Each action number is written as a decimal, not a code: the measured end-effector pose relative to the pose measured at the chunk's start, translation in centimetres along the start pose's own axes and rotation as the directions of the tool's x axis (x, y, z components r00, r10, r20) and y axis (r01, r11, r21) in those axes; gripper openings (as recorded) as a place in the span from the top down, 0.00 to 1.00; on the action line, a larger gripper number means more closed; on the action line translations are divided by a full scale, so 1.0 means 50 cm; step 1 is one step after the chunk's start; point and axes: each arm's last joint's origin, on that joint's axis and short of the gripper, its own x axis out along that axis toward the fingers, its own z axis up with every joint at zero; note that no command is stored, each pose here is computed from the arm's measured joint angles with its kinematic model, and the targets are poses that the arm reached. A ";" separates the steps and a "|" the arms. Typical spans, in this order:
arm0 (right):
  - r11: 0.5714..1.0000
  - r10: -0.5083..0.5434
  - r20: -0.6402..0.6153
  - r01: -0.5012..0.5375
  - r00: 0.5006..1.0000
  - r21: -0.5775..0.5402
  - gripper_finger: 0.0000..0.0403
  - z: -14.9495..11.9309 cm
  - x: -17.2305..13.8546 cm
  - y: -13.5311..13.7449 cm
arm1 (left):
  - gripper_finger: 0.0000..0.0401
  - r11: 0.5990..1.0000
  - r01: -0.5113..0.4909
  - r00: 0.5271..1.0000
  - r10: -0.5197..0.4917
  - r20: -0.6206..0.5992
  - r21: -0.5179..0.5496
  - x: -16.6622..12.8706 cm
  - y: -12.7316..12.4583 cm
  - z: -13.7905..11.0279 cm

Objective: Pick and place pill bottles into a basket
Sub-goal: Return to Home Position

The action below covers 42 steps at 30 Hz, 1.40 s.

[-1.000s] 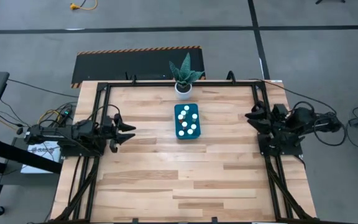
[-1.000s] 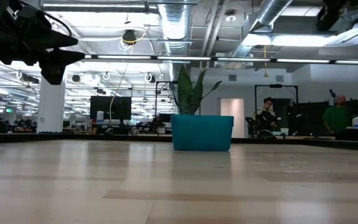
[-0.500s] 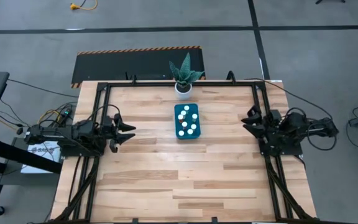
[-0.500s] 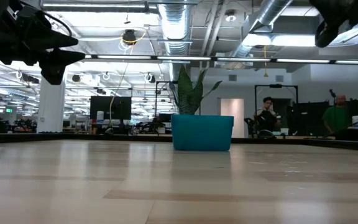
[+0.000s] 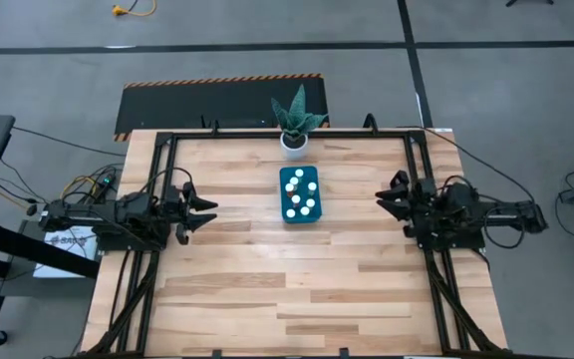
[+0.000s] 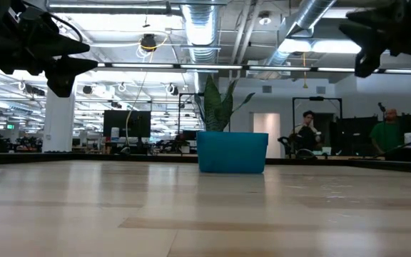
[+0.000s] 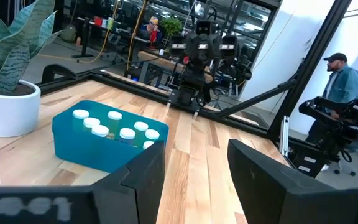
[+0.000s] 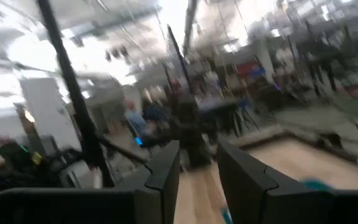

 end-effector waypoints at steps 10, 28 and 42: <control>0.994 -0.111 -0.175 0.113 0.978 0.000 0.75 -0.036 -0.004 -0.020 | 0.59 1.000 0.000 1.000 0.000 0.000 0.000 0.000 0.000 0.000; 0.965 -0.232 -0.260 0.255 0.937 0.058 0.75 -0.051 -0.009 -0.039 | 0.59 1.000 0.000 1.000 0.000 -0.001 0.000 0.000 0.000 0.000; 0.965 -0.232 -0.261 0.255 0.937 0.057 0.75 -0.051 -0.009 -0.039 | 0.59 1.000 0.000 1.000 0.000 -0.001 0.000 0.000 0.000 0.000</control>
